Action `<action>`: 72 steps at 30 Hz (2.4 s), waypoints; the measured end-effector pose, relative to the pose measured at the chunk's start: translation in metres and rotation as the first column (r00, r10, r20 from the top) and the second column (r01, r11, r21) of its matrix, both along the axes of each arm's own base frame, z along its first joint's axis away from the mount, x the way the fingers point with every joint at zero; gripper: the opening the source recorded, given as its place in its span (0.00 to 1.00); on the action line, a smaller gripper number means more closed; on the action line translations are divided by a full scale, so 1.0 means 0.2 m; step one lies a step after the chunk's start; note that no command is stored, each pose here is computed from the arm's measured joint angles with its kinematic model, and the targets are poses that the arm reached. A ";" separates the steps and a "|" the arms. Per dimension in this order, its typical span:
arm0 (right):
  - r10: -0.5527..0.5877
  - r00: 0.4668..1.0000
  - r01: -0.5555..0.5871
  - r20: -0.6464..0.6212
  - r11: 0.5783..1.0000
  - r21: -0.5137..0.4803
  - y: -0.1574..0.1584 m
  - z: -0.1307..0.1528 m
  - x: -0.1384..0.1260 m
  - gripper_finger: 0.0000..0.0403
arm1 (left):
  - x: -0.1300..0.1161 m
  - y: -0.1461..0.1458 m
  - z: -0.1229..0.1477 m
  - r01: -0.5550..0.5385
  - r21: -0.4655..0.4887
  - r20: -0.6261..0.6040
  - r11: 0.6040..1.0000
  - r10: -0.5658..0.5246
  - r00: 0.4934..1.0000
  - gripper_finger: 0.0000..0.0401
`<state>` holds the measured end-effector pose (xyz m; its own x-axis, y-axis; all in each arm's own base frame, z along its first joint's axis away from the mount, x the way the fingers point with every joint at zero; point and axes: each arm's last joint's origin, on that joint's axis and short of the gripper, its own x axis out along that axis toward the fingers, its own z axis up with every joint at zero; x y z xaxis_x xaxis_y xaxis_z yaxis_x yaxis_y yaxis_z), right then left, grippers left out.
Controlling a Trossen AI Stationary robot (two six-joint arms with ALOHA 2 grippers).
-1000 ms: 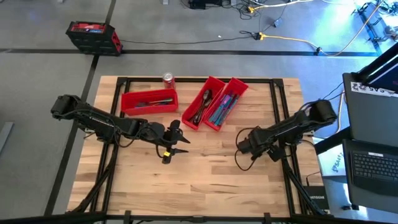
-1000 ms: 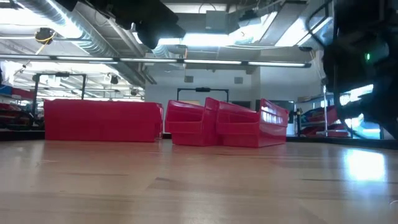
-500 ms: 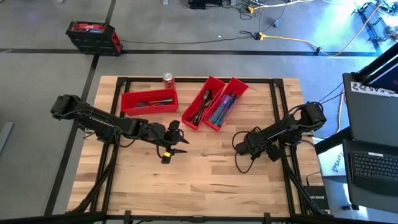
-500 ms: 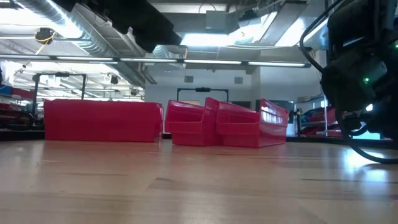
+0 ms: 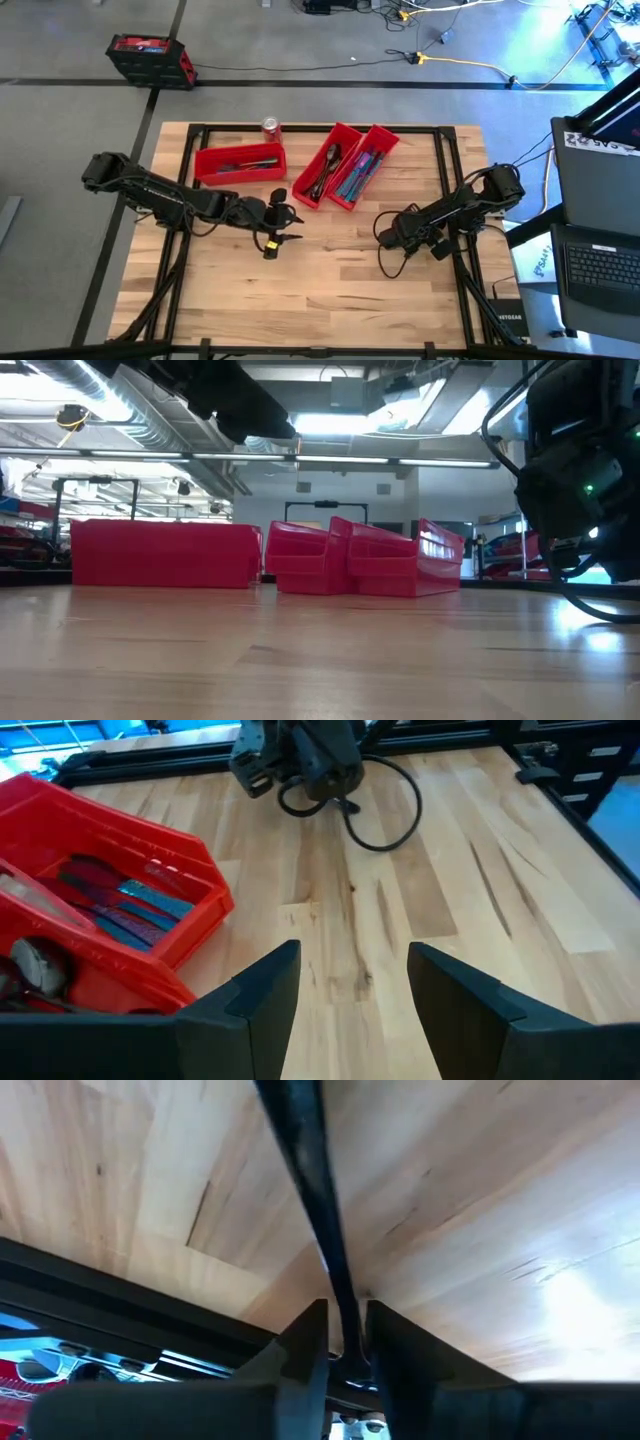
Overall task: Sort silverware
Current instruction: Put the black spoon into the middle red bin
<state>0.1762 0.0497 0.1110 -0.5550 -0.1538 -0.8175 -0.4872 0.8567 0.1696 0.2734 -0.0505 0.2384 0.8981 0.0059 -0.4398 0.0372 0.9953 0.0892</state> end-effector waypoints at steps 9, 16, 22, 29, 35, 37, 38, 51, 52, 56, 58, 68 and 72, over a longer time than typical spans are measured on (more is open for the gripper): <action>0.008 1.000 -0.008 0.009 0.999 -0.031 0.00 0.01 0.01 0.02 | 0.00 0.00 0.00 -0.007 0.003 0.003 1.000 0.007 1.000 0.43; -0.008 0.999 0.010 0.043 0.999 -0.040 0.02 0.07 0.08 0.00 | 0.00 0.00 0.00 -0.007 0.003 0.003 1.000 0.007 1.000 0.43; -0.075 0.990 0.077 0.116 0.997 -0.016 0.05 0.14 0.17 0.00 | 0.00 0.00 0.00 -0.003 0.017 0.003 1.000 0.003 1.000 0.43; -0.242 0.943 0.244 0.230 0.970 0.019 0.04 0.30 0.25 0.00 | 0.00 0.01 0.00 -0.025 0.032 0.006 0.999 0.025 1.000 0.43; -0.481 0.762 0.460 0.434 0.873 0.159 -0.08 0.45 0.27 0.00 | 0.00 0.01 0.00 -0.036 0.009 0.007 0.999 0.036 0.999 0.43; -0.545 0.689 0.507 0.478 0.833 0.220 -0.11 0.50 0.28 0.00 | 0.00 0.00 0.00 -0.038 0.002 0.011 0.999 0.038 0.999 0.43; -0.566 0.658 0.524 0.496 0.818 0.238 -0.13 0.52 0.28 0.00 | 0.00 0.00 0.00 -0.044 -0.011 0.012 0.999 0.044 0.999 0.43; -0.619 0.366 0.401 0.695 0.779 0.482 -0.19 0.78 0.48 0.00 | 0.03 0.05 0.05 -0.079 -0.037 0.114 0.996 0.083 0.990 0.43; -0.615 0.359 0.395 0.702 0.782 0.482 -0.19 0.79 0.49 0.00 | 0.04 0.05 0.06 -0.077 -0.039 0.140 0.996 0.082 0.987 0.43; -0.605 0.334 0.381 0.723 0.788 0.483 -0.20 0.83 0.52 0.00 | 0.05 0.05 0.11 -0.050 -0.031 0.246 0.998 0.056 0.968 0.43; -0.585 0.331 0.376 0.740 0.801 0.465 -0.20 0.84 0.54 0.00 | 0.06 0.05 0.13 -0.039 -0.041 0.288 0.998 0.049 0.956 0.43; -0.563 0.332 0.358 0.756 0.817 0.451 -0.21 0.82 0.60 0.00 | 0.09 0.06 0.13 -0.050 -0.086 0.324 0.995 0.075 0.943 0.49; -0.571 0.288 0.341 0.769 0.812 0.475 -0.21 0.82 0.63 0.00 | 0.13 0.06 0.07 -0.061 -0.090 0.314 0.994 0.087 0.945 0.55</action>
<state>0.3025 0.0076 0.2757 0.5192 0.0896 -0.8499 -0.0005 0.9945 0.1046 0.3001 -0.0382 0.2534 0.9895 0.0546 -0.1341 -0.0543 0.9985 0.0064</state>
